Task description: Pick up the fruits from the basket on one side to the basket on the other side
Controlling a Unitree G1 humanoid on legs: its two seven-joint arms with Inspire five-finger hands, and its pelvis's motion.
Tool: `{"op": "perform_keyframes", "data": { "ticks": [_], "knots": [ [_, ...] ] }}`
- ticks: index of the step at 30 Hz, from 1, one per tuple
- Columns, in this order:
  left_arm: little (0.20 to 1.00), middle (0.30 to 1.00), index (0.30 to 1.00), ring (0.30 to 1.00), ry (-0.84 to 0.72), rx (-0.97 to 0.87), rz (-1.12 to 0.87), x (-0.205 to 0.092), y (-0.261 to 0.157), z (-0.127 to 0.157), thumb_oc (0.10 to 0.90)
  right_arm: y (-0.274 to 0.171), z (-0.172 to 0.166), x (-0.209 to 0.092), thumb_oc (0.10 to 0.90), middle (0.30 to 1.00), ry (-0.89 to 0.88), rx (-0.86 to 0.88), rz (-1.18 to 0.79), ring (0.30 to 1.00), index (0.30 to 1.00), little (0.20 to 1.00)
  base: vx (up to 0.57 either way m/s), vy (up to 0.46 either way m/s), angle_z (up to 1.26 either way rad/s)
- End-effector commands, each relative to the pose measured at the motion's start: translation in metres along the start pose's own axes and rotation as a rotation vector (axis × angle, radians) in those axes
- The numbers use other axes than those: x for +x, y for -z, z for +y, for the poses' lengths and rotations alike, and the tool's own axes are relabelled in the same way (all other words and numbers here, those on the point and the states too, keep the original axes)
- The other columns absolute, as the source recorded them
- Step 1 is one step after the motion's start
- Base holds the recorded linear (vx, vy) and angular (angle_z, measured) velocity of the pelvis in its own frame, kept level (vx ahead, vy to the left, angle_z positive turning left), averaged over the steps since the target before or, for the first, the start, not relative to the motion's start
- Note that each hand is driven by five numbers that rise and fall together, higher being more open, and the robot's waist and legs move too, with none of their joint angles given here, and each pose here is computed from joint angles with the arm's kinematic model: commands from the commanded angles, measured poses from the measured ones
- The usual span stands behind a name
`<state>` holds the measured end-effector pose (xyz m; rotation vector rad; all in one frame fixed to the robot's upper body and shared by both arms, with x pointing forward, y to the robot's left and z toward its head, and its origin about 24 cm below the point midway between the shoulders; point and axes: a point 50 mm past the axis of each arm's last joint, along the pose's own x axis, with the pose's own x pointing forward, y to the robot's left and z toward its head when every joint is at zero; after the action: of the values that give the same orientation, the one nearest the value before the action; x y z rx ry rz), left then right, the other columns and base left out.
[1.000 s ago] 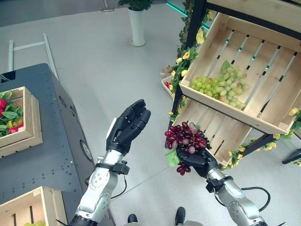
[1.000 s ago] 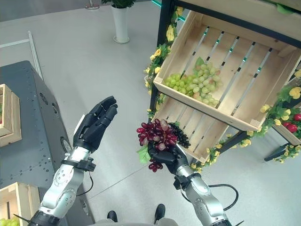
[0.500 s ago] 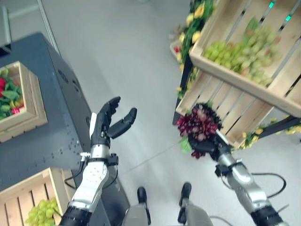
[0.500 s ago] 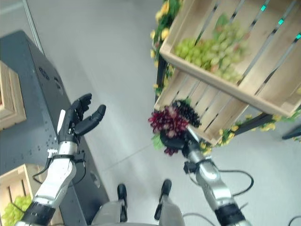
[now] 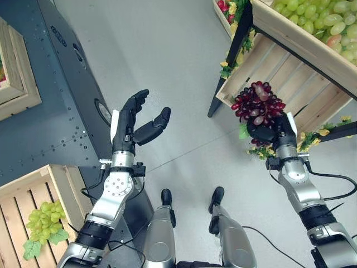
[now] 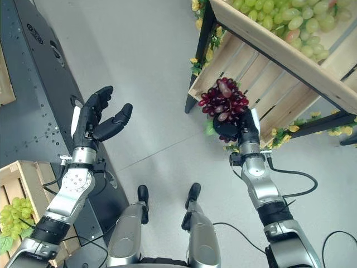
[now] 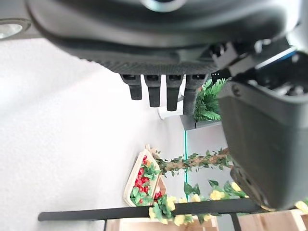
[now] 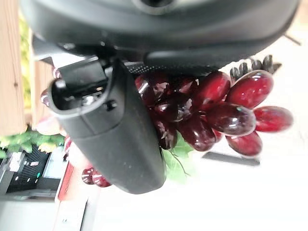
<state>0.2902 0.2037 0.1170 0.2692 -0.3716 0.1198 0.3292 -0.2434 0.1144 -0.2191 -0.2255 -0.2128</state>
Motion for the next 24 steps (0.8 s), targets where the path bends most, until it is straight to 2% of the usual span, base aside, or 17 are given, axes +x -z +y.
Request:
{"op": "perform_keyframes", "data": {
  "ticks": [1, 6, 15, 24],
  "knots": [
    [0.900, 0.900, 0.900, 0.900, 0.044, -0.009, -0.258, 0.012, -0.040, 0.002, 0.800, -0.090, -0.045, 0.028, 0.400, 0.300, 0.242, 0.053, -0.421, 0.300, 0.300, 0.300, 0.08, -0.092, 0.03],
    [0.900, 0.900, 0.900, 0.900, 0.076, 0.010, -0.263, 0.014, -0.042, 0.007, 0.800, -0.109, -0.076, 0.035, 0.400, 0.300, 0.396, -0.017, -0.447, 0.300, 0.300, 0.300, 0.02, -0.077, 0.01],
    [0.900, 0.900, 0.900, 0.900, 0.109, 0.030, -0.273, 0.018, -0.045, 0.013, 0.800, -0.129, -0.107, 0.045, 0.400, 0.300, 0.558, -0.177, -0.421, 0.300, 0.300, 0.300, 0.01, -0.048, 0.00],
    [0.900, 0.900, 0.900, 0.900, 0.124, 0.024, -0.309, 0.027, -0.054, 0.009, 0.800, -0.136, -0.117, 0.055, 0.400, 0.300, 0.622, -0.167, -0.356, 0.300, 0.300, 0.300, -0.01, -0.011, -0.01]
  ]
}}
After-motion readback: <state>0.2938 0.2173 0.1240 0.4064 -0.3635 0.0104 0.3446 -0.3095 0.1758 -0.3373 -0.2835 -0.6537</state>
